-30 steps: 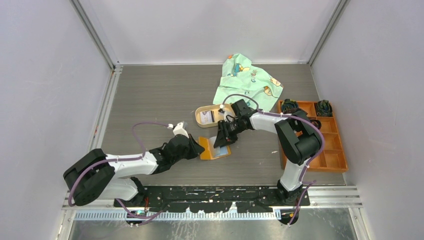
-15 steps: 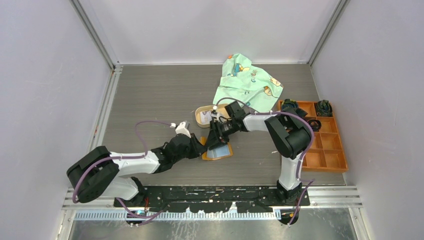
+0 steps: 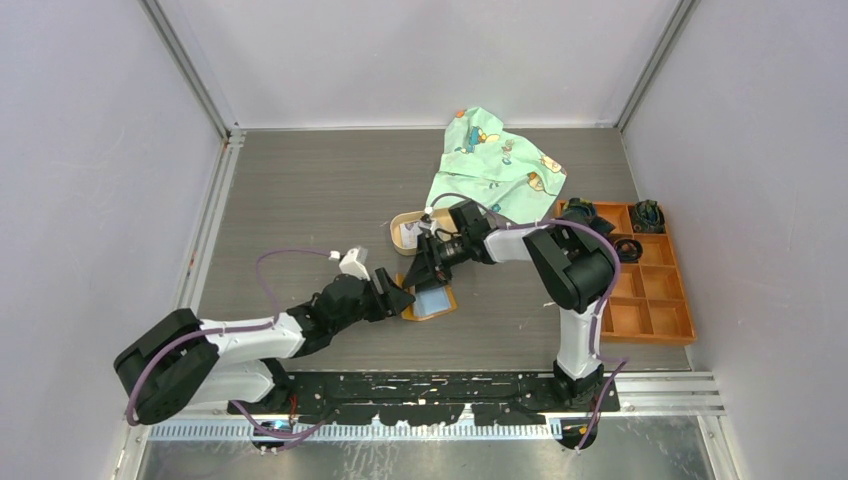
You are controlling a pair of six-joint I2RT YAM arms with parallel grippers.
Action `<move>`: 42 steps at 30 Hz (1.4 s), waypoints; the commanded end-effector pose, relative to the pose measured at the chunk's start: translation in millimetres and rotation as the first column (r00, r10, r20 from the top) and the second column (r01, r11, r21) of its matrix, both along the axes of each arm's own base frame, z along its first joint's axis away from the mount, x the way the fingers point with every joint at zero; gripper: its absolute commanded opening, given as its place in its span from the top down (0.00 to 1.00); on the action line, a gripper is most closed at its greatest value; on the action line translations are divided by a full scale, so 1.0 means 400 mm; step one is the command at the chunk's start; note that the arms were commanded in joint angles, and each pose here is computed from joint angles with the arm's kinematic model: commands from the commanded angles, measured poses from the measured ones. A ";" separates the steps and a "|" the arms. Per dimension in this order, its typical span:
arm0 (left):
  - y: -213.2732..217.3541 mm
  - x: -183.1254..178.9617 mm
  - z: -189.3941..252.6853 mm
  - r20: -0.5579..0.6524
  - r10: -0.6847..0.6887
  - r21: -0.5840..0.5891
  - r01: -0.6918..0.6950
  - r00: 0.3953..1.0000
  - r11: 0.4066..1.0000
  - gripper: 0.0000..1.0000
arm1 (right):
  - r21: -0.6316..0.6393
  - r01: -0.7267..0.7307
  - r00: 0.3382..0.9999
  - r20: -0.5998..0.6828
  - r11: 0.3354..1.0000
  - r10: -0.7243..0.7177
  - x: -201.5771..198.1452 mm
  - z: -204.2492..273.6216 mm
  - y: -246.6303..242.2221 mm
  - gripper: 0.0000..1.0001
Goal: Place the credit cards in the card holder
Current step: Turn over the card slot in the card holder.
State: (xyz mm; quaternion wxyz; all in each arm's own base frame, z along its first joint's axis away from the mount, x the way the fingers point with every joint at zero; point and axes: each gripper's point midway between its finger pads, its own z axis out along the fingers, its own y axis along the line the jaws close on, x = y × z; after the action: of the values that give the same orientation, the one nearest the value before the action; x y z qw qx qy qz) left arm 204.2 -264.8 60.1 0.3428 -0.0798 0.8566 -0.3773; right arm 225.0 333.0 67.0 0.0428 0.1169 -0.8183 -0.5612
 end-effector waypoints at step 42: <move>-0.120 0.009 -0.059 -0.112 -0.297 -0.072 0.290 0.948 0.954 0.96 | -0.426 -0.098 0.913 0.321 0.899 0.251 0.057 -0.102 -0.090 0.70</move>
State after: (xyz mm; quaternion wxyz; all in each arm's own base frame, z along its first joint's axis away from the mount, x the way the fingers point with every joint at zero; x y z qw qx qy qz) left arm 206.0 -297.6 24.6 0.2422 -0.0014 0.8821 -0.4041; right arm 236.8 303.8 38.2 -0.0233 0.2603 -0.8794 -0.3979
